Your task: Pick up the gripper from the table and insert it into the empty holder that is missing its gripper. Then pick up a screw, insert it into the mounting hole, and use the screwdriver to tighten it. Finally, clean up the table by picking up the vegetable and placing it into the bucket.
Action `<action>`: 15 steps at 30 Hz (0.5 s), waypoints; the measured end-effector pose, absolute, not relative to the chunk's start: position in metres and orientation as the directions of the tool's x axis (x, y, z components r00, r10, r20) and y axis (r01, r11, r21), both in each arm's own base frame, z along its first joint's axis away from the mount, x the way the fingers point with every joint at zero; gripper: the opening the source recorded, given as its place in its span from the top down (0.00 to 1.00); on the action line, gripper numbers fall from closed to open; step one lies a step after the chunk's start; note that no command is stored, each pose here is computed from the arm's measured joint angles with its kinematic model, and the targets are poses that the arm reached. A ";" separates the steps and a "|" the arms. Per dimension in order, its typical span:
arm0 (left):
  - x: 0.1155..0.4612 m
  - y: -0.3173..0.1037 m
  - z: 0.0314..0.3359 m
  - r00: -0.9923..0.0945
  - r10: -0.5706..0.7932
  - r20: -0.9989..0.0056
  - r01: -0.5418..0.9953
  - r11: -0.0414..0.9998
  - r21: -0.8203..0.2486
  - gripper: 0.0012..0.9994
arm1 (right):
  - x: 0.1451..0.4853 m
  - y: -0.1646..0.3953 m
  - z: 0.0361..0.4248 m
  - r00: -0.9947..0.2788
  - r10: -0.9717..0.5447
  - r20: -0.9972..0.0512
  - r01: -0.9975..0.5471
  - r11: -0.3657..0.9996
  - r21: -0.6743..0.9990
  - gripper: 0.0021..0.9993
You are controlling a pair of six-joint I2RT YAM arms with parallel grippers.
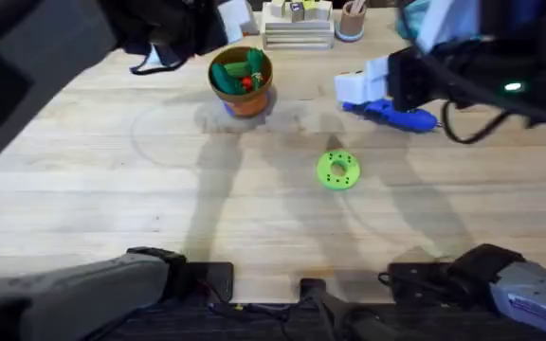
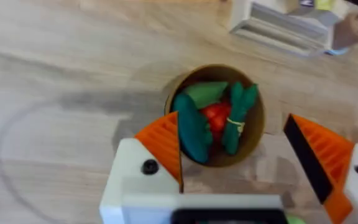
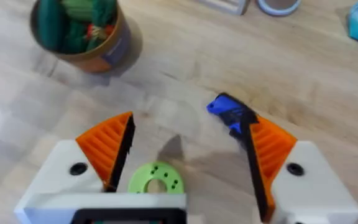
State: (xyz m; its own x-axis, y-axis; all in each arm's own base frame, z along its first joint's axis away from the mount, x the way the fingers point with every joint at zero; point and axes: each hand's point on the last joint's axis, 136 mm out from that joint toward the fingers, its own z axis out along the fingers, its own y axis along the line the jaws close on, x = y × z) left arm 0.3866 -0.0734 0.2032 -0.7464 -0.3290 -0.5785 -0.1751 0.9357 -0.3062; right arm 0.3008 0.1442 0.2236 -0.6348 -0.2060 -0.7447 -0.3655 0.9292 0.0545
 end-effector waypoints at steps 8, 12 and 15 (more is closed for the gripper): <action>0.334 -0.090 0.264 -0.693 0.043 -0.720 0.169 0.980 -0.104 0.00 | 0.253 0.129 0.275 -0.669 -0.220 -0.710 -0.391 0.917 0.084 0.01; 0.297 -0.092 0.270 -0.677 0.216 -0.703 0.305 0.952 -0.002 0.01 | 0.232 0.120 0.281 -0.693 -0.221 -0.686 -0.386 0.918 0.094 0.01; 0.279 -0.088 0.273 -0.668 0.273 -0.692 0.346 0.938 0.036 0.01 | 0.222 0.116 0.288 -0.694 -0.187 -0.696 -0.368 0.922 0.119 0.01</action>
